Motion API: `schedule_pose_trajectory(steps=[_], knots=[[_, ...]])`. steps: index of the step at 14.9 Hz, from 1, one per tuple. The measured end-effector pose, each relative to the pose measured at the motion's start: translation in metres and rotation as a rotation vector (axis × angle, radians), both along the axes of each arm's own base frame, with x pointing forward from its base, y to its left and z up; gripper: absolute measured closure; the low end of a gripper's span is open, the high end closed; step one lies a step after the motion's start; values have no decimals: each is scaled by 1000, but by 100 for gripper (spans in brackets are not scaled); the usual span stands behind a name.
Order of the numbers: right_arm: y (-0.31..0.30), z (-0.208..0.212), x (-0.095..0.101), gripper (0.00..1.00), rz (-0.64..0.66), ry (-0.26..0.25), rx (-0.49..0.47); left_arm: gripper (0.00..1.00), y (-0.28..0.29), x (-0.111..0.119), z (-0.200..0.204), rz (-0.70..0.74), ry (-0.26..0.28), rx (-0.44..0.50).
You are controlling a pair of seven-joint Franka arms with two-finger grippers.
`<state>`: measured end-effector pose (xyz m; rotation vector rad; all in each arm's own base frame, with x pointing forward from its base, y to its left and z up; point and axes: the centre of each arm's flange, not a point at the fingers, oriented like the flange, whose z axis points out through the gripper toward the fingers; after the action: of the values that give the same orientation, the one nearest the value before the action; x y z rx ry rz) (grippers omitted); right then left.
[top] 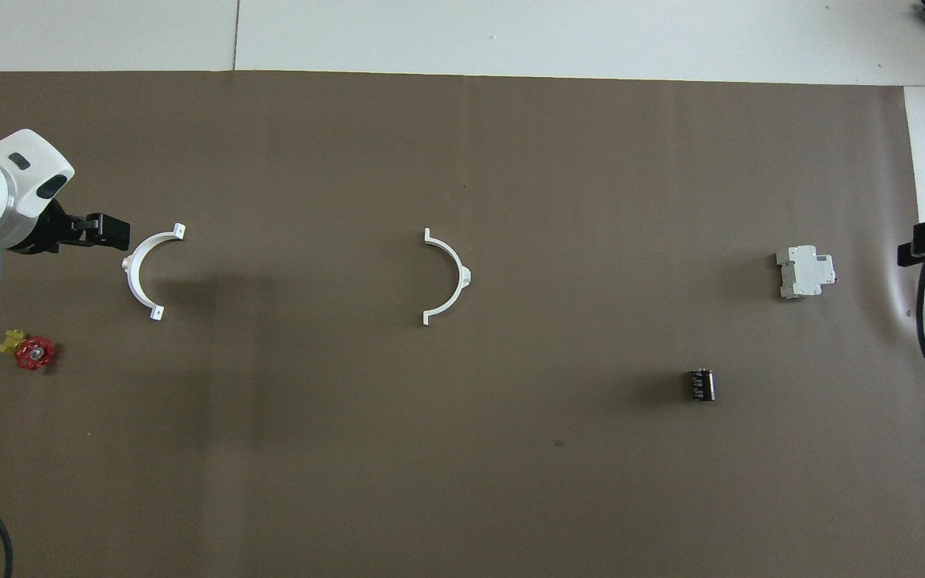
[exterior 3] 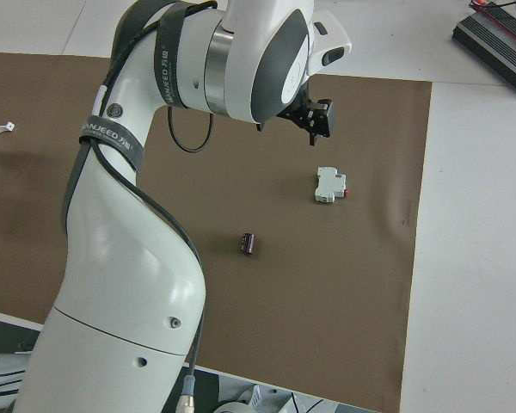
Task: Assemble drain pipe with both arms
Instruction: 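Lower the left gripper onto the other white half-ring and grasp it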
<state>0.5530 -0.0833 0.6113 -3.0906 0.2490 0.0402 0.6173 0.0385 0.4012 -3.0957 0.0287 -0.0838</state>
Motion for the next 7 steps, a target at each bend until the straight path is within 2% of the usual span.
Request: schedule_pose_trajectory(steps=[4, 7], knots=[[12, -2, 1, 0, 101, 4, -1, 0, 4, -8, -32, 3, -50, 1], [36, -2, 4, 0, 122, 9, -24, 0, 7, -13, -49, 8, -45, 1]])
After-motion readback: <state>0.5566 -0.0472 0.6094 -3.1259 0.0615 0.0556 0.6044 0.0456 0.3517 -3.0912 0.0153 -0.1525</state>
